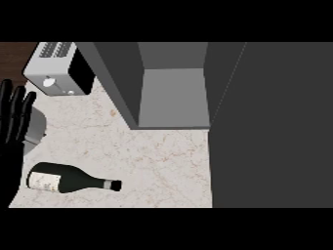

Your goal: Pick up the wine, place it into the cabinet and close the cabinet

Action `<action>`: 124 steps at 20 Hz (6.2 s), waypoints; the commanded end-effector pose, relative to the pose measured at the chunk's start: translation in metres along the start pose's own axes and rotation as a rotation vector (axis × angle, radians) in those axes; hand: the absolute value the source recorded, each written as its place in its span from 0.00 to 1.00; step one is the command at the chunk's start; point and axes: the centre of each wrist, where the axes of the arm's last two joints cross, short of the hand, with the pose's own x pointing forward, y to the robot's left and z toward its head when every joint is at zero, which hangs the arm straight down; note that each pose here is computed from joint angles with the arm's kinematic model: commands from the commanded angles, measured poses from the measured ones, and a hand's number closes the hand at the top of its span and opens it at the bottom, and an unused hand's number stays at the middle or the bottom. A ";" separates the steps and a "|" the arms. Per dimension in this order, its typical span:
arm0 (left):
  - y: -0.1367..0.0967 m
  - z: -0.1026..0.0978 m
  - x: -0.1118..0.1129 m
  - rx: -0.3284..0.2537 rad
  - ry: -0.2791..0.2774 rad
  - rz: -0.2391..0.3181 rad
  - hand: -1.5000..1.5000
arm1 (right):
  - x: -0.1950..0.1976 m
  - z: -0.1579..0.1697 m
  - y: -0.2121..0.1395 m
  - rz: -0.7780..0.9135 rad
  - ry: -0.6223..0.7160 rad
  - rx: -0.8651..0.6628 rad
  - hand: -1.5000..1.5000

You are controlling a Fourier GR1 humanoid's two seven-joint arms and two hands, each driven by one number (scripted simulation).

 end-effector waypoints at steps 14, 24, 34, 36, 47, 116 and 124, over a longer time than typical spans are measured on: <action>-0.122 0.101 -0.074 -0.942 0.723 -0.749 0.00 | 0.036 0.033 0.026 -0.308 0.112 0.368 0.00; -0.225 0.134 -0.054 -0.942 0.738 -0.773 0.00 | 0.103 0.062 0.008 -0.309 0.129 0.349 0.00; -0.243 0.153 -0.036 -0.945 0.726 -0.777 0.00 | 0.123 0.062 0.015 -0.328 0.128 0.349 0.00; -0.241 0.143 -0.040 -0.941 0.740 -0.774 0.00 | 0.124 0.067 0.012 -0.298 0.119 0.351 0.00; -0.249 0.145 -0.023 -0.921 0.663 -0.792 0.00 | 0.135 0.066 0.016 -0.317 0.127 0.334 0.00; 0.128 0.055 -0.178 -0.640 0.873 -0.893 0.00 | 0.086 0.057 0.006 -0.329 0.103 0.313 0.00; 0.125 0.030 -0.200 -0.668 0.892 -0.827 0.00 | 0.089 0.067 0.002 -0.320 0.117 0.344 0.00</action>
